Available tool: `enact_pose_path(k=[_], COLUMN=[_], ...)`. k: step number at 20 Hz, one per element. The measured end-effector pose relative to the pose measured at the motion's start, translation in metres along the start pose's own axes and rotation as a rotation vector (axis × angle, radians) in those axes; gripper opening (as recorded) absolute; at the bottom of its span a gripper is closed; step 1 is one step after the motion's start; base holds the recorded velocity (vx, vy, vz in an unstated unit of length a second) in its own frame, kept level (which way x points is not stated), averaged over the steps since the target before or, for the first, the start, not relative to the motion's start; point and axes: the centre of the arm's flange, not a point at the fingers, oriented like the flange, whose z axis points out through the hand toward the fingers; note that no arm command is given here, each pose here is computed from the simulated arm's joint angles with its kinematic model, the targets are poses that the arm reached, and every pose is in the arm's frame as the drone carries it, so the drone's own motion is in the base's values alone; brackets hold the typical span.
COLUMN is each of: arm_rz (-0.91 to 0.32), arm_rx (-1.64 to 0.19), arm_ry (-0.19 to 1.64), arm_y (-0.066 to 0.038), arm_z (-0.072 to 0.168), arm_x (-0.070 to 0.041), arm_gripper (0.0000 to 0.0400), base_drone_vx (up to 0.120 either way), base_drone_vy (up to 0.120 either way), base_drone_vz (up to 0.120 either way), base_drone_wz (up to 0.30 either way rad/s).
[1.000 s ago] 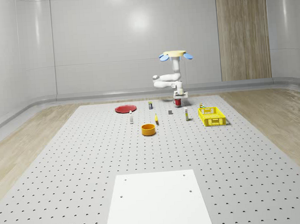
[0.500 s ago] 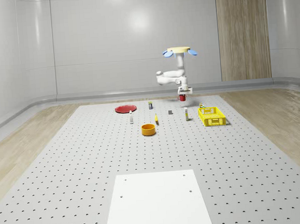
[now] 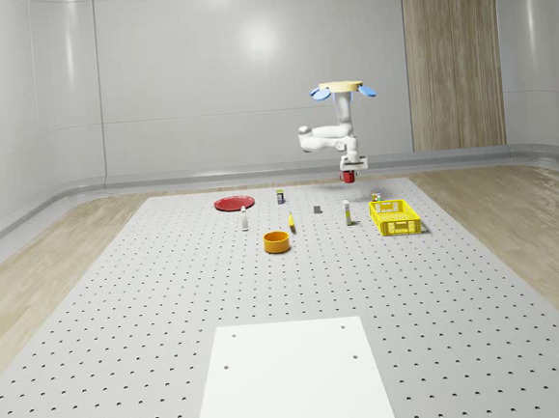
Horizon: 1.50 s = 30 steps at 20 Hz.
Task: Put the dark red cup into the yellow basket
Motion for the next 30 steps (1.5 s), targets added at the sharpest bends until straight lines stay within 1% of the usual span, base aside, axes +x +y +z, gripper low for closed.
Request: enact_pose_path(k=[24, 30], arm_rz=[0.0, 0.0], arm_rx=[0.0, 0.0], arm_ry=[0.0, 0.0], arm_y=[0.0, 0.0], arm_z=[-0.0001, -0.0001], arm_x=[0.0, 0.0], arm_gripper=[0.01, 0.01], base_drone_vx=[0.12, 0.12], base_drone_vy=[0.12, 0.007], base_drone_vz=[0.0, 0.0], base_drone_wz=[0.0, 0.0])
